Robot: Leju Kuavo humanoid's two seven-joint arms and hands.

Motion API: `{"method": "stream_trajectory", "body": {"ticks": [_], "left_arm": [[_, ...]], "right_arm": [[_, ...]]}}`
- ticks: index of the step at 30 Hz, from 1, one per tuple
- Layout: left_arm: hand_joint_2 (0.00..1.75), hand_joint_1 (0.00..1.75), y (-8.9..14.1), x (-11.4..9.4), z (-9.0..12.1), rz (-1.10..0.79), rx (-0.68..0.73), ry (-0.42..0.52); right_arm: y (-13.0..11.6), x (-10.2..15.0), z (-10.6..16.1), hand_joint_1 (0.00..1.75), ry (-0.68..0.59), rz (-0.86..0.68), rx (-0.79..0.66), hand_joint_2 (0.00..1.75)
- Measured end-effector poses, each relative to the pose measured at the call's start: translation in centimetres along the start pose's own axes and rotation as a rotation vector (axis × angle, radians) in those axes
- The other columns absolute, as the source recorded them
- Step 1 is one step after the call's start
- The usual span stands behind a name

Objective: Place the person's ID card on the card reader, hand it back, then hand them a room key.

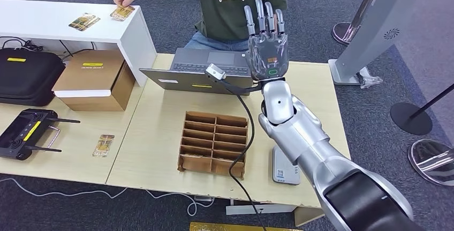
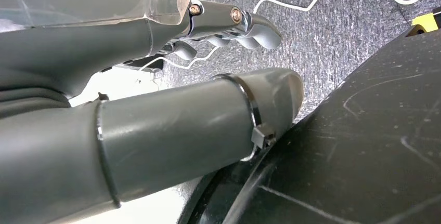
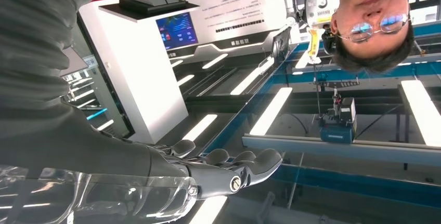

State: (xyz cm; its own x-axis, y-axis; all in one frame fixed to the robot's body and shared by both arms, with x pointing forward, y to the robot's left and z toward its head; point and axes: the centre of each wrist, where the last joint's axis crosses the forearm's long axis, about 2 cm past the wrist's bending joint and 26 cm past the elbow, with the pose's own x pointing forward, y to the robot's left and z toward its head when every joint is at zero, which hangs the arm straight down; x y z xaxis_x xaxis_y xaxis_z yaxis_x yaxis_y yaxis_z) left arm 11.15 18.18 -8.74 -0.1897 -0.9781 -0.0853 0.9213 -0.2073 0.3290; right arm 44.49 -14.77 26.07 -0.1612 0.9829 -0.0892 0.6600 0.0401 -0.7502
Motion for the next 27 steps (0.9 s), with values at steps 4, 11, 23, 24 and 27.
{"method": "stream_trajectory", "body": {"ticks": [4,11,23,24,27], "left_arm": [[0.0,0.0,0.0,0.0,0.0,0.0,0.0,0.0],[0.0,0.0,0.0,0.0,0.0,0.0,-0.001,0.001],[0.0,0.0,-0.3,-0.1,0.0,0.019,0.004,0.013],[0.0,0.0,-0.3,-0.1,0.0,0.022,0.004,0.015],[0.0,0.0,-0.6,-0.1,0.0,0.034,0.006,0.022]], "right_arm": [[0.0,0.0,0.0,0.0,0.0,-0.001,-0.002,1.75],[-0.4,0.2,-0.2,0.0,0.004,-0.011,-0.019,1.75],[-0.6,-1.0,3.1,0.0,0.039,-0.14,-0.043,1.75],[-0.5,-1.3,3.6,0.0,0.048,-0.147,-0.041,1.75],[-0.6,-1.9,5.2,0.0,0.08,-0.166,-0.027,1.75]]}}
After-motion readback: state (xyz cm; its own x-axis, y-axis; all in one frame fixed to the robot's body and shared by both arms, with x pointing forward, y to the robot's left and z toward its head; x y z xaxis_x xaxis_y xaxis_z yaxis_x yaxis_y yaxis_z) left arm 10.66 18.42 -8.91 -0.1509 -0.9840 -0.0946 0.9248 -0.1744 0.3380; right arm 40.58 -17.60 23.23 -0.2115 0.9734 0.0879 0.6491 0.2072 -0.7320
